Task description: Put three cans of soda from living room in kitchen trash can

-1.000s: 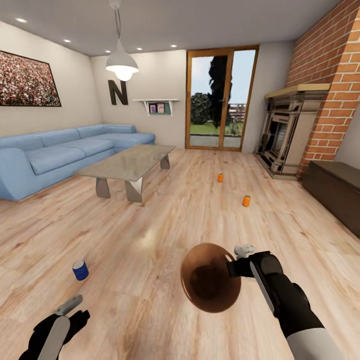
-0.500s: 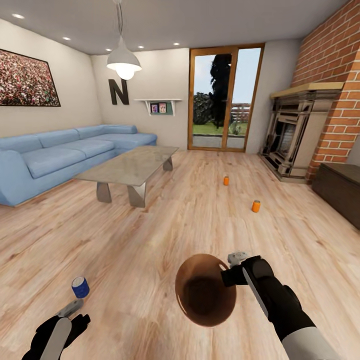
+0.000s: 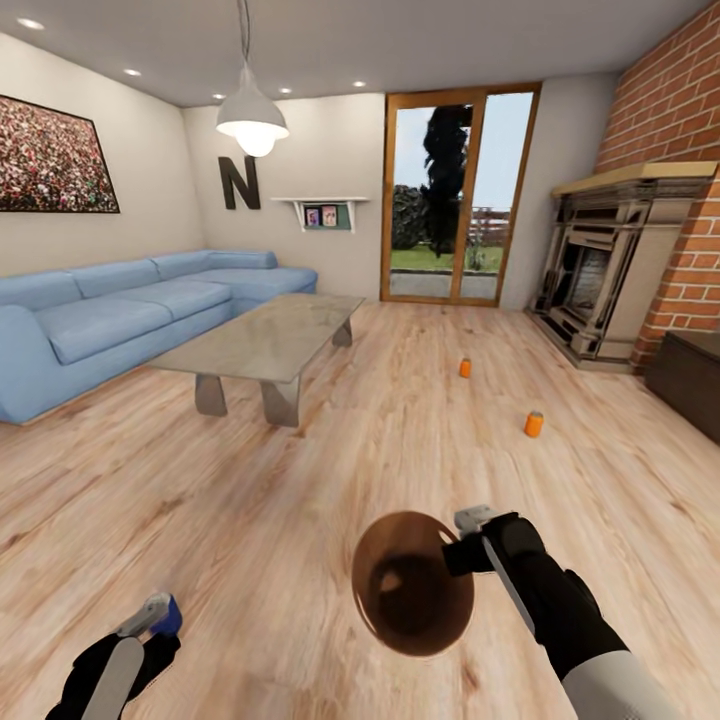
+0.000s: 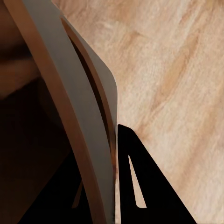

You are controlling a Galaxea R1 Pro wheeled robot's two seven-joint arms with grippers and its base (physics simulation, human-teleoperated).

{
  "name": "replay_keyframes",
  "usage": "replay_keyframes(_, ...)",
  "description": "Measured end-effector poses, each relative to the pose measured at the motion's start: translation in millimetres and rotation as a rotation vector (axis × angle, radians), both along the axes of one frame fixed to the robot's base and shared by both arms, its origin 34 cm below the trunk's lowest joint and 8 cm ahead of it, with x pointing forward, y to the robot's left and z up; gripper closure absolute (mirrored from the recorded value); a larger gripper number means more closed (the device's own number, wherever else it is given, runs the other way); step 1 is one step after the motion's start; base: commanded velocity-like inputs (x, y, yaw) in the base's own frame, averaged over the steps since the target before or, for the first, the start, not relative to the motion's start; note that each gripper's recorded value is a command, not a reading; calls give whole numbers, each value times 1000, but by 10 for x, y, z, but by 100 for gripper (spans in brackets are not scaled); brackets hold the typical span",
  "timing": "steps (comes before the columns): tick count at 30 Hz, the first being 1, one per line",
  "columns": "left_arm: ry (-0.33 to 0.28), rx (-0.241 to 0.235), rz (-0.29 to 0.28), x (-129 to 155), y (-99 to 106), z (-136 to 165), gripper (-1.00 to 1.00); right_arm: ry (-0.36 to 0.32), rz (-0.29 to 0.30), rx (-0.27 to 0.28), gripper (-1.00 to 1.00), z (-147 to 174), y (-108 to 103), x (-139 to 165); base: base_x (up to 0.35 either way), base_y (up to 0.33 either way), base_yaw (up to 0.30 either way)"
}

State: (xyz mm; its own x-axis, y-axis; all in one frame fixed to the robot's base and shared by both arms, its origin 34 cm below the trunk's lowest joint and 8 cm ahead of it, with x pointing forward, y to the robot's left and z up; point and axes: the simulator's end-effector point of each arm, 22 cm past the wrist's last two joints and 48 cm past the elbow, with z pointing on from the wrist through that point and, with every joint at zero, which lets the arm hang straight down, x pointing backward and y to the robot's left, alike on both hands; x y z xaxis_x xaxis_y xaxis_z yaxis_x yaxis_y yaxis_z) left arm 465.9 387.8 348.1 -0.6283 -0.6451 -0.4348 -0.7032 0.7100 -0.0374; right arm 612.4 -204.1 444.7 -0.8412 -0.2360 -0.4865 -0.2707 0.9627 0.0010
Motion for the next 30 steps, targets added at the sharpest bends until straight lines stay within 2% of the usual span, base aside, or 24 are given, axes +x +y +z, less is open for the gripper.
replay_keyframes(11, -13, -6, 2, 24, -18, -5, -100, -15, -3, -19, 100, 51, -84, 45, 281, 207, 0)
replay_keyframes(19, -24, -19, -10, 103, -76, 42, -100, -11, 2, 3, 100, 50, -14, 25, 88, 44, 0)
replay_keyframes(21, -21, -18, -11, 105, -64, 35, -100, -16, 3, -14, 100, 49, -45, 28, 265, 78, 0)
replay_keyframes(26, -1, -42, -18, 178, -108, -61, -100, -70, 15, 7, 100, 254, 29, 94, 204, 57, 0)
replay_keyframes(28, -13, -23, -28, 247, -59, -30, -100, -64, 6, 18, 100, 230, -26, 55, 0, 0, 0)
replay_keyframes(30, -25, -5, -38, 316, -10, 5, -100, -80, -5, 2, 100, 283, -134, 95, 0, 0, 0)
